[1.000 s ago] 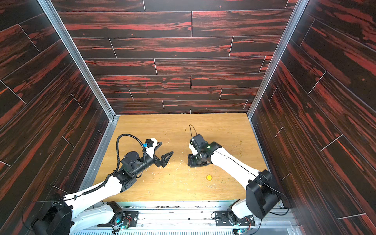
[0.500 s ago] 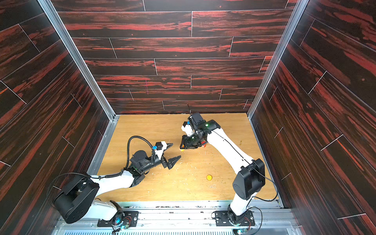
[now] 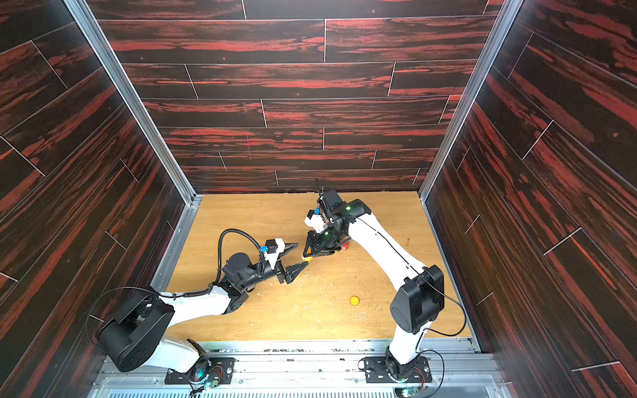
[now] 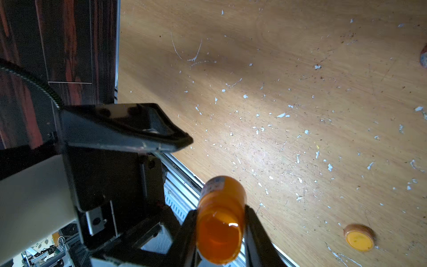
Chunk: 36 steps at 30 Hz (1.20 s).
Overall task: Close the paint jar lid
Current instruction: Pick up the paint jar from the center of the board.
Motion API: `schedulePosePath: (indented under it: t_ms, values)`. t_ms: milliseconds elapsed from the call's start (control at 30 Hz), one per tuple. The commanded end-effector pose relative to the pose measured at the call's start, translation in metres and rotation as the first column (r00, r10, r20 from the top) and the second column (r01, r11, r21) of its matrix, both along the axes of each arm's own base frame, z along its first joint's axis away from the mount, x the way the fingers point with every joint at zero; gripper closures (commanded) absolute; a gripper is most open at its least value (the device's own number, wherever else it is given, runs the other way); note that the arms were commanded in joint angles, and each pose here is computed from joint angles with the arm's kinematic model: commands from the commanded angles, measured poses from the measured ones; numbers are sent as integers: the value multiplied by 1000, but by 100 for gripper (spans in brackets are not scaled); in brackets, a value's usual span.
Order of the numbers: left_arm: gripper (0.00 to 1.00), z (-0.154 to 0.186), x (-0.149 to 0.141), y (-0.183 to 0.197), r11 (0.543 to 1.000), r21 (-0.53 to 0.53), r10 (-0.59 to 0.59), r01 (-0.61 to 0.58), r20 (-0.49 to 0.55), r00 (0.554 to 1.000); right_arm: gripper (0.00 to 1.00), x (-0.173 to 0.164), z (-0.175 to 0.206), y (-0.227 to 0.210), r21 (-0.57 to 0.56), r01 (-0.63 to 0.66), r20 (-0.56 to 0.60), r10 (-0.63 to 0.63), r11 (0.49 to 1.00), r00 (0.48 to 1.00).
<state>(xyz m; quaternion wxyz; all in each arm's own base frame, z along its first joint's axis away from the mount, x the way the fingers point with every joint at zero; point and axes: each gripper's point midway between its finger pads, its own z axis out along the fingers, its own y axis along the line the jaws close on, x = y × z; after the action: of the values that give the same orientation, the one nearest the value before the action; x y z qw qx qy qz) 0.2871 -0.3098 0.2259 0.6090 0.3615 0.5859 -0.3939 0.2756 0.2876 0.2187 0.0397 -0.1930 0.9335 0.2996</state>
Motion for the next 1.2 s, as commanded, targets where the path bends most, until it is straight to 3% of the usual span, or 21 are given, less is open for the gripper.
schedulePosePath:
  t_ms: [0,233,500,1167]
  values:
    - [24,8,-2,-8,999,-13,-36,36,28,999,68,-2,7,3,20,-16,-6,16,1000,1000]
    - [26,-4,-3,-9,999,13,-47,47,-2,999,68,-4,6,3,23,-18,-9,18,1000,1000]
    - [41,-4,2,-11,999,23,-34,34,-3,999,68,-5,2,6,23,-24,-19,24,999,1000]
    - [58,-9,6,-14,999,41,-31,32,-20,999,69,-11,-1,10,23,-39,-27,39,999,999]
